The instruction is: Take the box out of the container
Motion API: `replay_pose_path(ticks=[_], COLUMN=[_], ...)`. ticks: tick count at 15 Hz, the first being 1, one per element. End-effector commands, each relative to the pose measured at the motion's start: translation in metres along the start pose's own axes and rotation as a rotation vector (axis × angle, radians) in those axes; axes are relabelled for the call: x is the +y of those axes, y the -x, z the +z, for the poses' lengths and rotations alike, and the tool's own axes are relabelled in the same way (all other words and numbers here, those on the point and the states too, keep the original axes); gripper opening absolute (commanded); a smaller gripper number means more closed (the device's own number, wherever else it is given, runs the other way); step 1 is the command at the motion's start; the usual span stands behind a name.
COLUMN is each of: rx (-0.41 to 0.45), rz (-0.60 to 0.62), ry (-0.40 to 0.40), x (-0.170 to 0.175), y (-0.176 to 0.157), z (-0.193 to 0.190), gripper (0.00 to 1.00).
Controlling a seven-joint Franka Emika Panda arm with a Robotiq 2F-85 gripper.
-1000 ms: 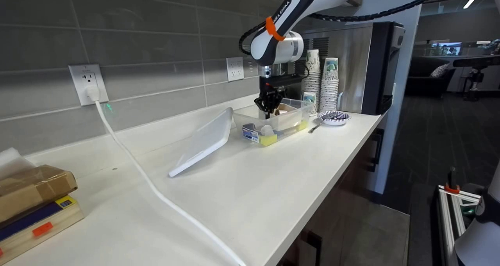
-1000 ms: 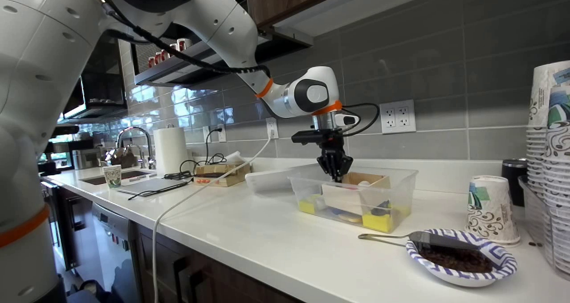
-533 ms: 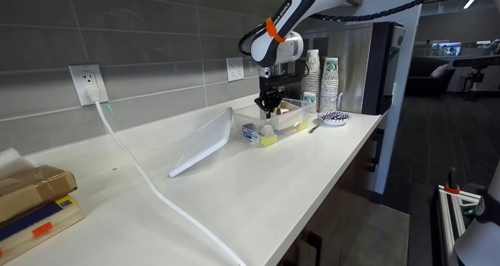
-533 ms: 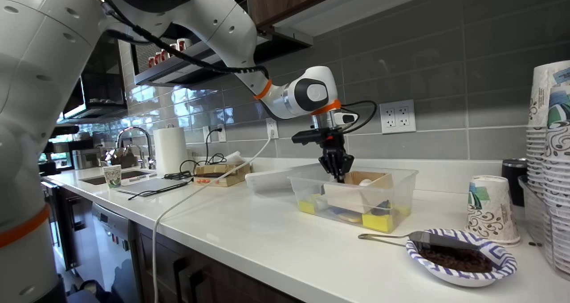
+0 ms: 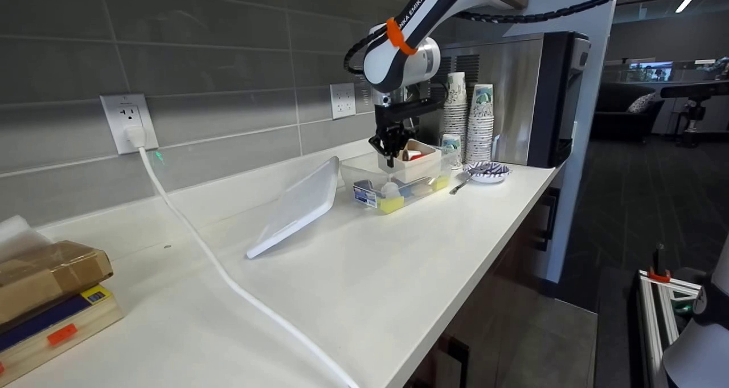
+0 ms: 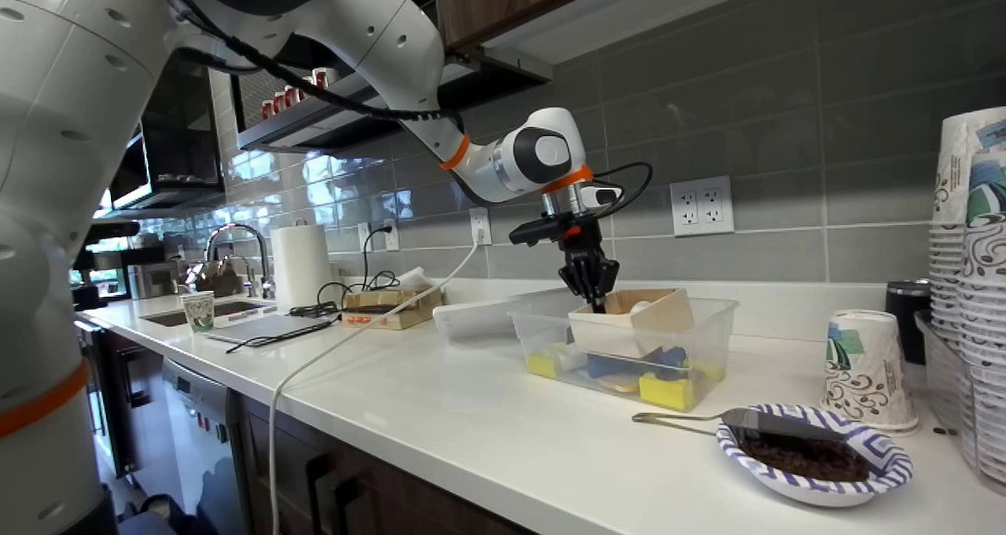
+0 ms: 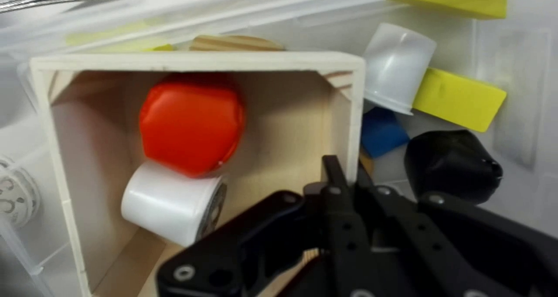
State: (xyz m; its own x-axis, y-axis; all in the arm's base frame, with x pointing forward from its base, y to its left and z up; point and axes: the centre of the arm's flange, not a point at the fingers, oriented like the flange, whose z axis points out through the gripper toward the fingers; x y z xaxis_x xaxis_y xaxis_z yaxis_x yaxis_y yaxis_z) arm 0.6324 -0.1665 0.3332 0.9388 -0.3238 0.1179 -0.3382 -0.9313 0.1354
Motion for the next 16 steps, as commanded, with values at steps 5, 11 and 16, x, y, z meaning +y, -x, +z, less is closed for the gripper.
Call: replay_pose_path(ticks=[5, 11, 16], rx=[-0.100, -0.181, -0.225], rz=[-0.020, -0.038, -0.035], ry=[0.025, 0.035, 0.042], x=[0.013, 0.020, 0.025], y=[0.018, 0.034, 0.047], z=[-0.051, -0.067, -0.060], gripper=[0.02, 0.02, 0.02])
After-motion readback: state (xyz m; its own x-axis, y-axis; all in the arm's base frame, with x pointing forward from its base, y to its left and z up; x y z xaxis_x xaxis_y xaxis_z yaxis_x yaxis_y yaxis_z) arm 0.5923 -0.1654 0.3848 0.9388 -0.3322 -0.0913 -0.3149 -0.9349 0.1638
